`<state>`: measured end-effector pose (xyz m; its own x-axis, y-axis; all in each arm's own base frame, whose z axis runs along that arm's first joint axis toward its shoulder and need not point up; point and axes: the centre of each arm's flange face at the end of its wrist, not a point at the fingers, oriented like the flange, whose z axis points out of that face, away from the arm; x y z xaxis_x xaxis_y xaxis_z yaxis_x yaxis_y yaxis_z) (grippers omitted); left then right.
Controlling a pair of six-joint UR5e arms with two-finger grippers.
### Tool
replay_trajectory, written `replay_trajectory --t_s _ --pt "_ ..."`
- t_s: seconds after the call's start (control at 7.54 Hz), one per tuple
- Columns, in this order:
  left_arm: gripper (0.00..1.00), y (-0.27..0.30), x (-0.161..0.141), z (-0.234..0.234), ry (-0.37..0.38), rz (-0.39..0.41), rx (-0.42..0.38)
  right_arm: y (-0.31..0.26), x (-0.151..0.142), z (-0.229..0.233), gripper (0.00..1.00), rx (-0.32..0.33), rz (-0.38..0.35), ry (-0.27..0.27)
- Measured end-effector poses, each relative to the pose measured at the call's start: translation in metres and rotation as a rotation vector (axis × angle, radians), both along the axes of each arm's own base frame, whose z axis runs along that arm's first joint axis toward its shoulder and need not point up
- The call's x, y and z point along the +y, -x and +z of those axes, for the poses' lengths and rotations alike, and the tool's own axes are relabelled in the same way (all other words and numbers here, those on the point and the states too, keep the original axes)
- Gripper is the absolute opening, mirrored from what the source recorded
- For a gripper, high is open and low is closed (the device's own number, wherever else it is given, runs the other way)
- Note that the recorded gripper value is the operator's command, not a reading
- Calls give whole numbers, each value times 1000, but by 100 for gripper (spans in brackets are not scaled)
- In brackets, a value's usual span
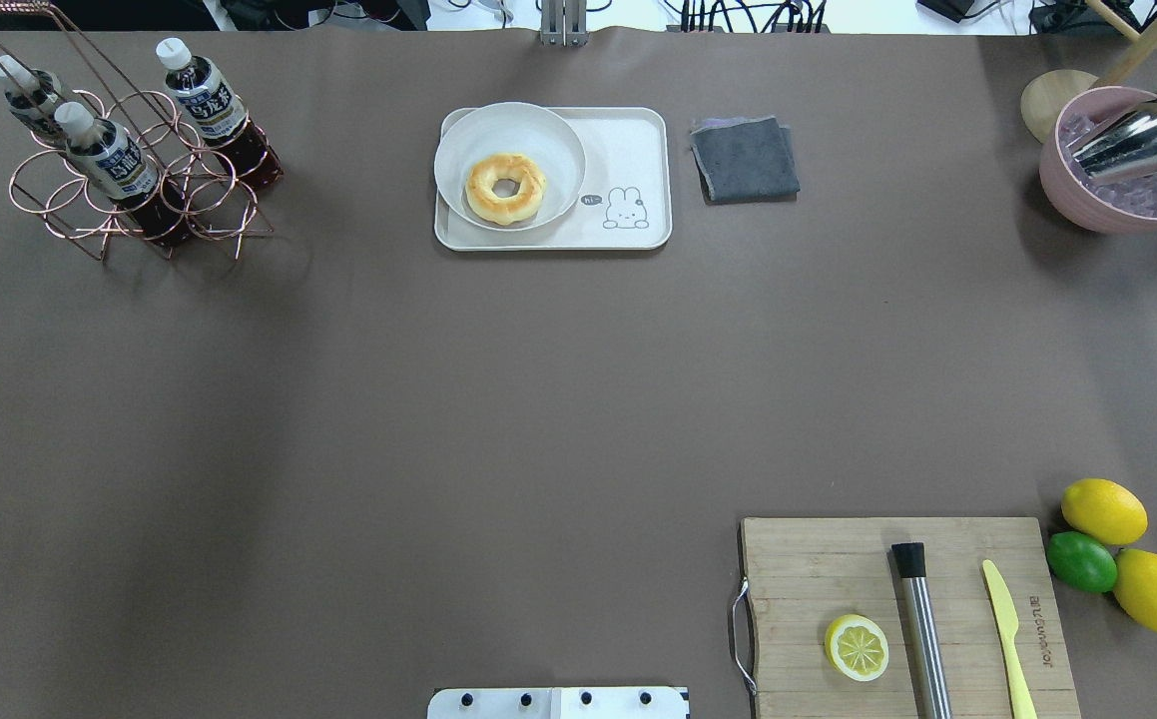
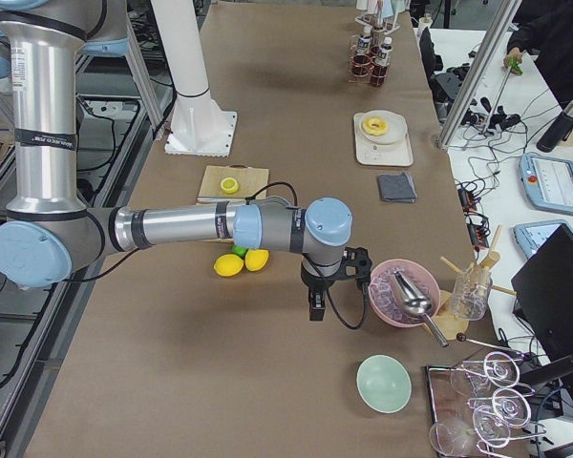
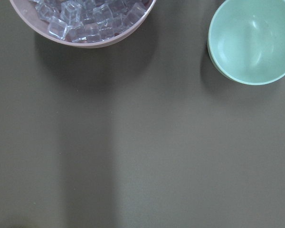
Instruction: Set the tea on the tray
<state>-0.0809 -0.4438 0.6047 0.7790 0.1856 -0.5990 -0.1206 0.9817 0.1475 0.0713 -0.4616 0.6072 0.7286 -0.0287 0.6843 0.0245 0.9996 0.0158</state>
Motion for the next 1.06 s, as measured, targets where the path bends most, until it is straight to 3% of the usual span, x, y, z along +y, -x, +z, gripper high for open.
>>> replay_trajectory --t_s 1.06 --pt "97 1 -4 -1 -2 -2 -6 0 0 -2 100 -5 0 -4"
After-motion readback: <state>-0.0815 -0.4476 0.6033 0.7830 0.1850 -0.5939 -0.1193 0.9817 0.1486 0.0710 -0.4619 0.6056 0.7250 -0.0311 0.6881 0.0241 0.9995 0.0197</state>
